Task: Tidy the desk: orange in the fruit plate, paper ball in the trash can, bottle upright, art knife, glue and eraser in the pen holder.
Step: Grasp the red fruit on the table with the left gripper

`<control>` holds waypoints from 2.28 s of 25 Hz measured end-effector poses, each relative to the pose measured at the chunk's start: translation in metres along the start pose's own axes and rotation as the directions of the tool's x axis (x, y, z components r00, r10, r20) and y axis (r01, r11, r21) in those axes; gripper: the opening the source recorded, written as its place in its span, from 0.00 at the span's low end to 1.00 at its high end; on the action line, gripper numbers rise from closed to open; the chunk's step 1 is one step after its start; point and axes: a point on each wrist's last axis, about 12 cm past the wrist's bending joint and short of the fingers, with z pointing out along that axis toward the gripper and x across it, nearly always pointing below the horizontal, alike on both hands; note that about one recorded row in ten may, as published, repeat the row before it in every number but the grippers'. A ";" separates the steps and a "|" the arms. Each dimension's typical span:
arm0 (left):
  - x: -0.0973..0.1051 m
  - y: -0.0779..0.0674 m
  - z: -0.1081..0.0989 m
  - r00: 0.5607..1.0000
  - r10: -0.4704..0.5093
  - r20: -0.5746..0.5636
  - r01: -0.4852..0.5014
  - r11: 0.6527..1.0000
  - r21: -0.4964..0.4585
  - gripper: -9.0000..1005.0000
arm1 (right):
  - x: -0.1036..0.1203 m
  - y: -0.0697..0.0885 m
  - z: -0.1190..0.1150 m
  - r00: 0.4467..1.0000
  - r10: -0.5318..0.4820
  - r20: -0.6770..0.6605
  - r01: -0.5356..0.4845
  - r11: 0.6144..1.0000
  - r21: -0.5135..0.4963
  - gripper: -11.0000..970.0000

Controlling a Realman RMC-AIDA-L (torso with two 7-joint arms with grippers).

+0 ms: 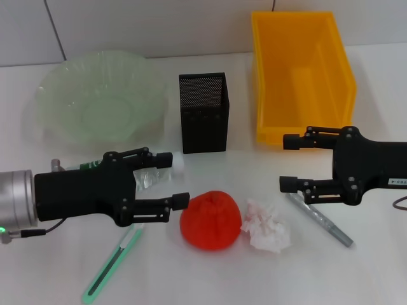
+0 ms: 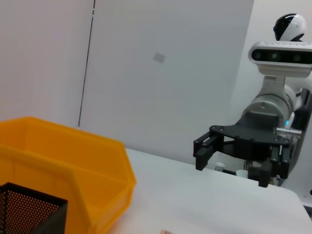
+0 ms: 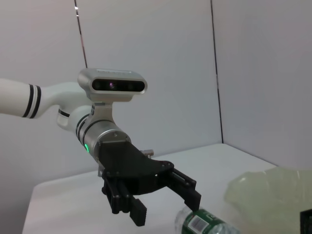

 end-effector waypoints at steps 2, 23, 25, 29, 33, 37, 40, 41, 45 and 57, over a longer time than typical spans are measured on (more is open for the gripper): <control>0.001 0.001 0.003 1.000 0.014 -0.002 -0.014 1.000 -0.003 0.79 | 0.000 0.000 -0.003 1.000 0.002 -0.008 -0.002 1.000 0.005 0.79; 0.016 0.005 0.052 0.987 0.084 -0.138 -0.088 0.996 -0.027 0.78 | 0.000 0.001 -0.011 0.999 0.027 -0.025 -0.027 0.999 0.027 0.79; 0.017 0.006 0.054 0.986 0.081 -0.145 -0.087 0.996 -0.032 0.78 | 0.000 0.002 -0.011 0.999 0.028 -0.025 -0.027 0.999 0.026 0.79; 0.019 0.008 0.060 0.982 0.079 -0.173 -0.088 0.995 -0.045 0.78 | 0.000 0.003 -0.011 0.999 0.029 -0.022 -0.029 0.999 0.021 0.79; 0.021 0.010 0.062 0.979 0.067 -0.192 -0.080 0.995 -0.062 0.78 | 0.001 0.003 -0.011 0.999 0.031 -0.021 -0.031 0.999 0.020 0.79; 0.024 0.009 0.063 0.978 0.059 -0.202 -0.073 0.995 -0.061 0.77 | 0.001 0.003 -0.011 0.999 0.031 -0.021 -0.031 0.999 0.019 0.79; 0.027 0.008 0.064 0.976 0.049 -0.212 -0.063 0.996 -0.062 0.77 | 0.000 0.003 -0.010 0.999 0.031 -0.021 -0.030 0.999 0.019 0.79; 0.028 0.008 0.064 0.976 0.046 -0.213 -0.061 0.996 -0.061 0.77 | 0.000 0.003 -0.010 0.999 0.030 -0.021 -0.030 0.999 0.019 0.79; 0.030 0.007 0.065 0.974 0.044 -0.221 -0.057 0.997 -0.053 0.77 | 0.000 0.002 -0.010 0.999 0.028 -0.021 -0.028 0.999 0.020 0.79; 0.030 0.008 0.070 0.971 0.052 -0.231 -0.070 0.995 -0.070 0.76 | 0.000 0.002 -0.010 0.999 0.031 -0.021 -0.030 0.999 0.025 0.79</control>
